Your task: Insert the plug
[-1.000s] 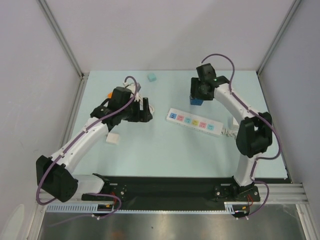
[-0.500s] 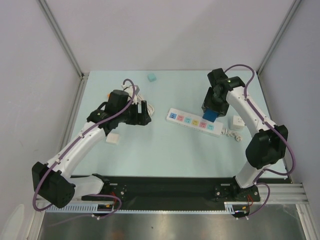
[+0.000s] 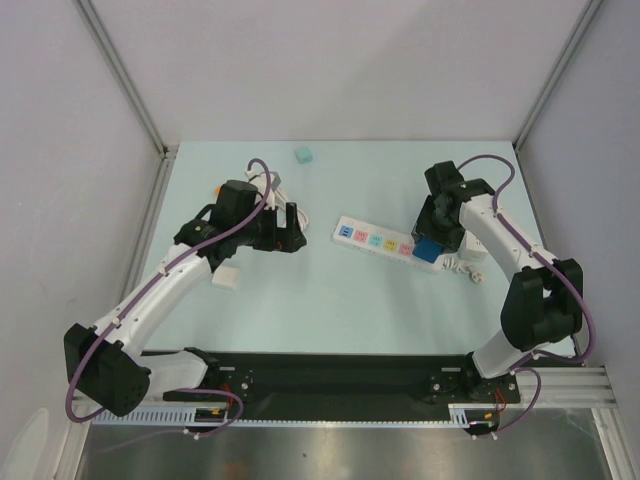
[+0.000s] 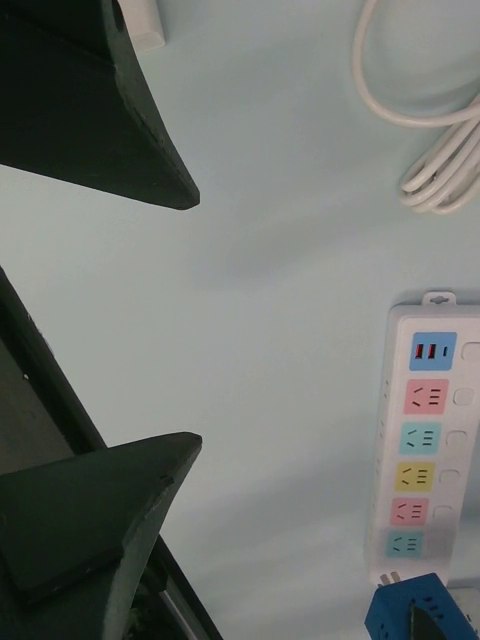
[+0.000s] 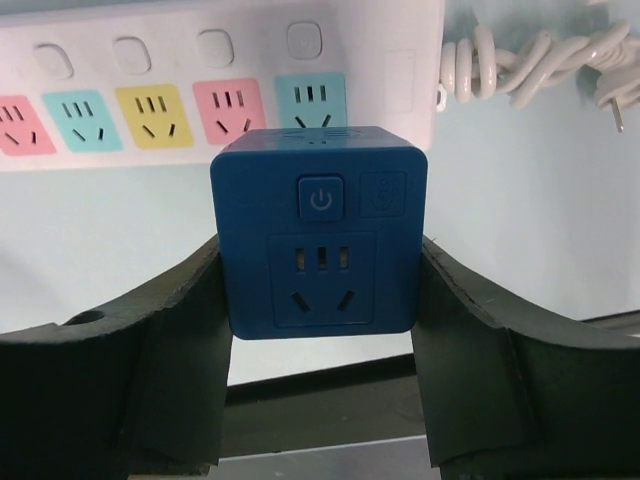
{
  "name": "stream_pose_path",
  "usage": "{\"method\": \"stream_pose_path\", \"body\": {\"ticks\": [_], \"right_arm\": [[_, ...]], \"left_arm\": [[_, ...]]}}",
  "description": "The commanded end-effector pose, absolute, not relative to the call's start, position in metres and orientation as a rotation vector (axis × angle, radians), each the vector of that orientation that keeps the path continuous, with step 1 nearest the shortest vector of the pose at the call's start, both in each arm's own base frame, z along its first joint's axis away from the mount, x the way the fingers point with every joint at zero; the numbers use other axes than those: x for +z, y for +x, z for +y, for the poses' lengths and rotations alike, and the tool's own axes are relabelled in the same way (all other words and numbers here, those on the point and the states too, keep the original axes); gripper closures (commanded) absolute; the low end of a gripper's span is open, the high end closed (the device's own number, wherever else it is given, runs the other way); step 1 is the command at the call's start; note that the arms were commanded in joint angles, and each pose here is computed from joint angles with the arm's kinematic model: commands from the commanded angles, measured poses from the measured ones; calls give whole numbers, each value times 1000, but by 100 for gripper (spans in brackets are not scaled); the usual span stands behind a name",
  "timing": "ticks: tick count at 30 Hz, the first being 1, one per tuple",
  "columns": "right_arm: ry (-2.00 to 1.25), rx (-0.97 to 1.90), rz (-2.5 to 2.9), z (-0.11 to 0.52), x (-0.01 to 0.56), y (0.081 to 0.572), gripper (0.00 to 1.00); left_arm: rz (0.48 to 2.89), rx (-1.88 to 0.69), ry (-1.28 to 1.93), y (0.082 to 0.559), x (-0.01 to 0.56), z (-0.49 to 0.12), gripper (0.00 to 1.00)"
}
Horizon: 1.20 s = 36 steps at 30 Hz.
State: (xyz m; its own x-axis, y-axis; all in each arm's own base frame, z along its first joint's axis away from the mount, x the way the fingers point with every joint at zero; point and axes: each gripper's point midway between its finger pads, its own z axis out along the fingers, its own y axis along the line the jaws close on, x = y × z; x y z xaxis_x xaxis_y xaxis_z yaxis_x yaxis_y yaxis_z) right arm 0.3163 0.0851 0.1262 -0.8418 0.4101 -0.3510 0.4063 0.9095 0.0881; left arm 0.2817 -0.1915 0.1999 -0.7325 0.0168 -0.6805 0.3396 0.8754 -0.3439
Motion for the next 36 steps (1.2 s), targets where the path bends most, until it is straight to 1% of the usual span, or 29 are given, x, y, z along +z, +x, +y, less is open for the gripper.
{"method": "stream_pose_path", "body": {"ticks": [1,11,17,36], "right_arm": [[632,73,2573,83,141,337,100],[617,45,2582,79,125,346,100],[607,42,2627,81,109,339,100],[557,-7,2614,78,90,341,100]], "left_arm": [[2288,-613,267,285,210,-193,0],[2283,-603,266,285,210,-192,0],[2283,-604,268,285,210,-192,0],[2280,-614,275,283,211,-193,0]]}}
